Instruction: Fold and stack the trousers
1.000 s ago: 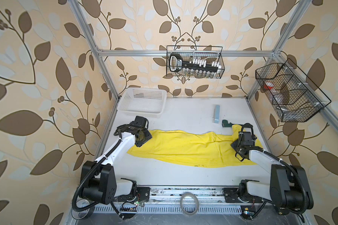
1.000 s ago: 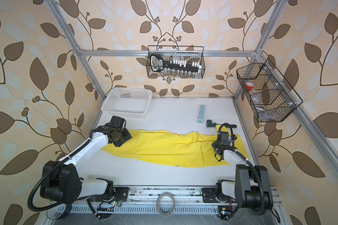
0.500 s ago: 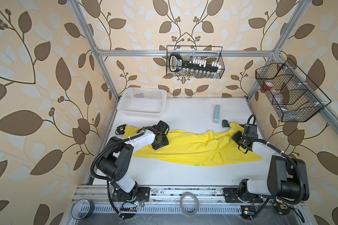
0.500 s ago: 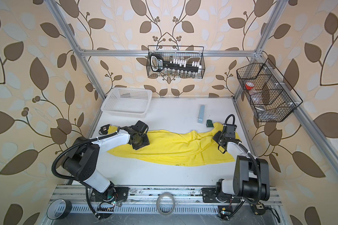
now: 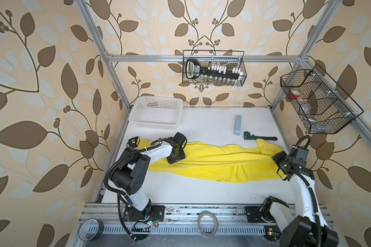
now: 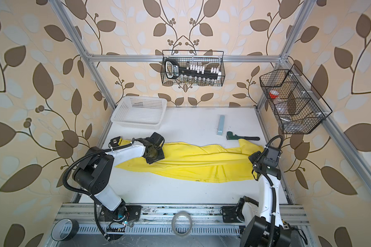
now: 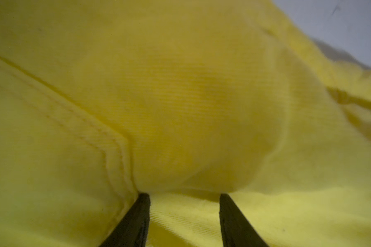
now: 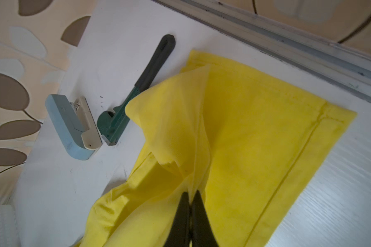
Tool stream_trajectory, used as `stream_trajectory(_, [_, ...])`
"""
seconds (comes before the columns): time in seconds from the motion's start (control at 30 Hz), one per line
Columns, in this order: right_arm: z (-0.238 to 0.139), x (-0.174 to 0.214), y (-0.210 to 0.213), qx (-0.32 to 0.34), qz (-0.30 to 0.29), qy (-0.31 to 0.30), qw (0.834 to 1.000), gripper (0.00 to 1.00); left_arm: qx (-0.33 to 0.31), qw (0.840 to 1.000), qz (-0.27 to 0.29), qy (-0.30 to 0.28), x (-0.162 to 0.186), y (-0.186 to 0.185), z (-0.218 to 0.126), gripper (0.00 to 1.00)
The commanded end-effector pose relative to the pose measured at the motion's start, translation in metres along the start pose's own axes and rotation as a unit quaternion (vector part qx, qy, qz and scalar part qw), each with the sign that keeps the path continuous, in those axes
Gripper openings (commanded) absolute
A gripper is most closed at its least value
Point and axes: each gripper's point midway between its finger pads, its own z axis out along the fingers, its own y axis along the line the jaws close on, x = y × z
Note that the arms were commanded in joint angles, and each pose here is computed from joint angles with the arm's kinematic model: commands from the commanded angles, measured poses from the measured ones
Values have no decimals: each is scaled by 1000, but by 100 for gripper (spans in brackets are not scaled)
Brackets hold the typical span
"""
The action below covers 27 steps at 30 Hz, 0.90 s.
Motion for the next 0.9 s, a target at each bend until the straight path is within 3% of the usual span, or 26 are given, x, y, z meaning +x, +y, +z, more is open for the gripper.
stream_trajectory(0.0, [-14,3,-28,52,31,-29,998,2,-18,1000,14,6,1,7,0,54])
stream_trajectory(0.1, [-21,9,-51,88,42,-54,994,2,-20,1000,19,6,3,9,1,54])
stream_trajectory(0.2, [-18,27,-67,108,62,-40,991,2,-24,999,22,10,3,10,4,54])
stream_trajectory(0.27, [-22,25,-62,95,74,-52,991,2,-28,999,22,6,2,12,4,54])
stream_trajectory(0.47, [-50,3,-76,148,91,-106,979,2,-43,999,8,3,-4,25,5,54])
stream_trajectory(0.67, [-30,33,-85,150,117,-63,980,5,-46,999,8,10,-2,26,6,54])
stream_trajectory(0.87, [-32,43,-110,207,141,-73,965,10,-58,998,2,1,-6,35,4,54])
